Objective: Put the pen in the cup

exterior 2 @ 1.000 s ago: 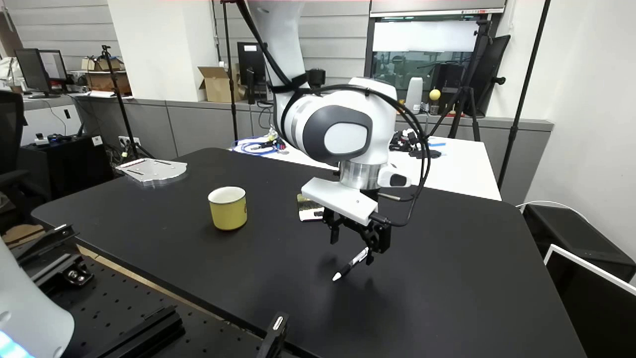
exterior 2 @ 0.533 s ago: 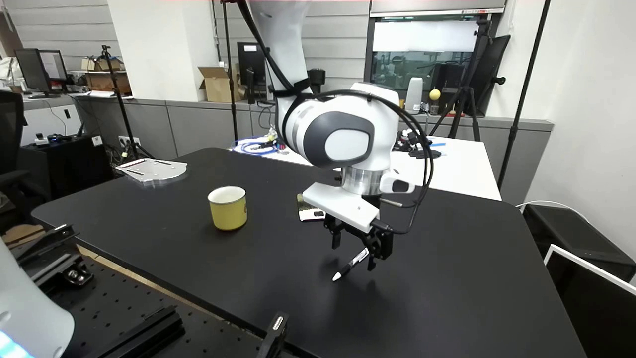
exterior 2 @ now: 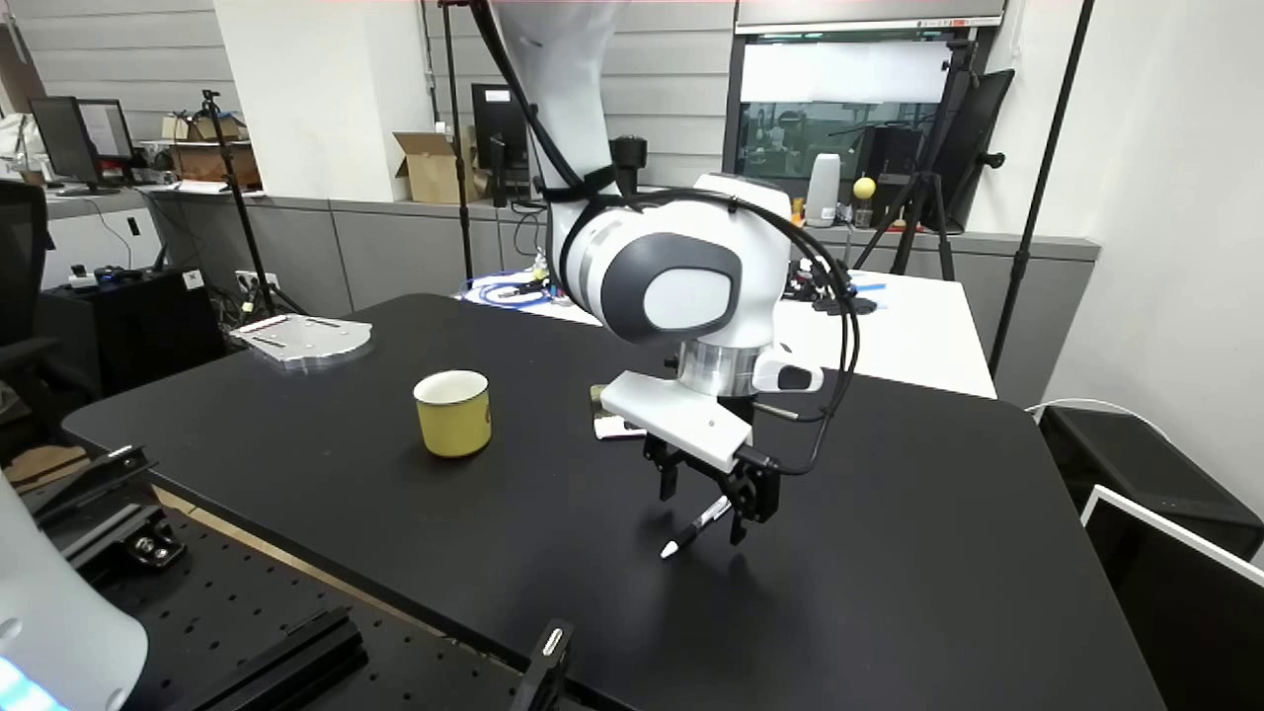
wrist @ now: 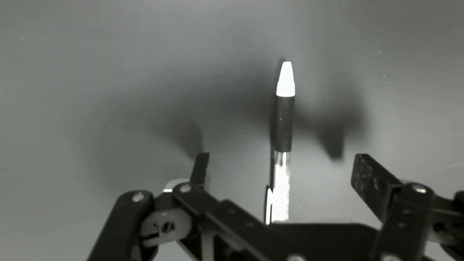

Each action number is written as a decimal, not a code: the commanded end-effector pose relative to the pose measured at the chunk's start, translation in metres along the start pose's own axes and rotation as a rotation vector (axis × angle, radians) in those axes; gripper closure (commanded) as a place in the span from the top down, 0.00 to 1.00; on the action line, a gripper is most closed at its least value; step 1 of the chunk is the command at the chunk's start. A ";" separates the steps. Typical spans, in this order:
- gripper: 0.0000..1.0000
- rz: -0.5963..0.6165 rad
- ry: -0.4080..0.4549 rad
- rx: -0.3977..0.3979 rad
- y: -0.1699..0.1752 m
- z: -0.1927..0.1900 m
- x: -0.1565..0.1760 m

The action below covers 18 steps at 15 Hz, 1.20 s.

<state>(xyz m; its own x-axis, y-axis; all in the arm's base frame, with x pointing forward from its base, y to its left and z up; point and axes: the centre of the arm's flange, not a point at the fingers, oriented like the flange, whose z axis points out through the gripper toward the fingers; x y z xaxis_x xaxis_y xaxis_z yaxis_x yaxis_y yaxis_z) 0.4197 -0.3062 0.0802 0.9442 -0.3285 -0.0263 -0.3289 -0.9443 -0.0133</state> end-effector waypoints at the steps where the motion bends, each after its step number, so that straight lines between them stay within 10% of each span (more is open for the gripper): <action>1: 1.00 0.007 0.017 0.003 0.005 0.006 0.004; 2: 0.75 0.004 0.019 0.001 0.005 0.006 0.004; 13: 0.05 0.019 0.029 -0.008 0.006 0.007 0.004; 18: 0.03 0.062 0.008 -0.013 0.006 0.006 0.002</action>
<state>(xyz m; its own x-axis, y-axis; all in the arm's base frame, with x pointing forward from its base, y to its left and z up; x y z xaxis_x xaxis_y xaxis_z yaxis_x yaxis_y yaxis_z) 0.4193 -0.3097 0.0776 0.9398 -0.3417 -0.0065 -0.3417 -0.9398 -0.0019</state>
